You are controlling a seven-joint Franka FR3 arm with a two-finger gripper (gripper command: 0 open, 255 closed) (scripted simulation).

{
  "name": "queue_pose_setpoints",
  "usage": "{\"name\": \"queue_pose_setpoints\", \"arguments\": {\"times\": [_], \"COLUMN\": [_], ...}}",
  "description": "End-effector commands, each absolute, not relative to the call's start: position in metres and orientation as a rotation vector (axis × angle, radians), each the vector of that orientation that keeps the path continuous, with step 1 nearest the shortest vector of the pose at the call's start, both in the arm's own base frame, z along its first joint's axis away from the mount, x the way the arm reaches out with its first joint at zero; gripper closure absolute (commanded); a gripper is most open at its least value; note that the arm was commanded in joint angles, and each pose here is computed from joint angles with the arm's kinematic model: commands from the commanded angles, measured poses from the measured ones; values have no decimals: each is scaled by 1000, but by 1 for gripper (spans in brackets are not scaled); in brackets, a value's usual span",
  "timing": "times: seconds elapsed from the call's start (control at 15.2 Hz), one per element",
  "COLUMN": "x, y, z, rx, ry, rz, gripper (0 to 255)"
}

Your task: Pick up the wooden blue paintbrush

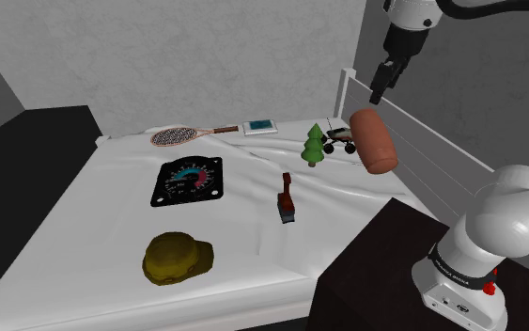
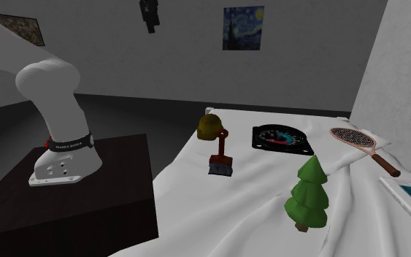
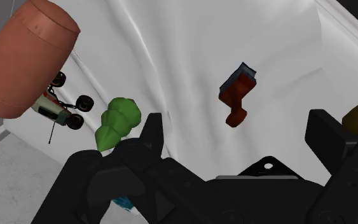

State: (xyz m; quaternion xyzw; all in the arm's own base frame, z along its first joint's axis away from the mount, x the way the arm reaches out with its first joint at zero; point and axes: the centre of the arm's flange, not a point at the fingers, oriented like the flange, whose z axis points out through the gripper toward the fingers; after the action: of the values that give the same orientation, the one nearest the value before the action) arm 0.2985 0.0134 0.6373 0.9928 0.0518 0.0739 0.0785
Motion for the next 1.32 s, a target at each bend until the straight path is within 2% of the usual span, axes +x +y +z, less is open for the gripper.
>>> {"name": "queue_pose_setpoints", "arguments": {"times": [0.0, 1.25], "x": [298, 440], "y": [13, 30], "z": [637, 428], "rx": [2972, 3030], "ry": [155, 22], "rz": [221, 159], "gripper": [0, 0]}}
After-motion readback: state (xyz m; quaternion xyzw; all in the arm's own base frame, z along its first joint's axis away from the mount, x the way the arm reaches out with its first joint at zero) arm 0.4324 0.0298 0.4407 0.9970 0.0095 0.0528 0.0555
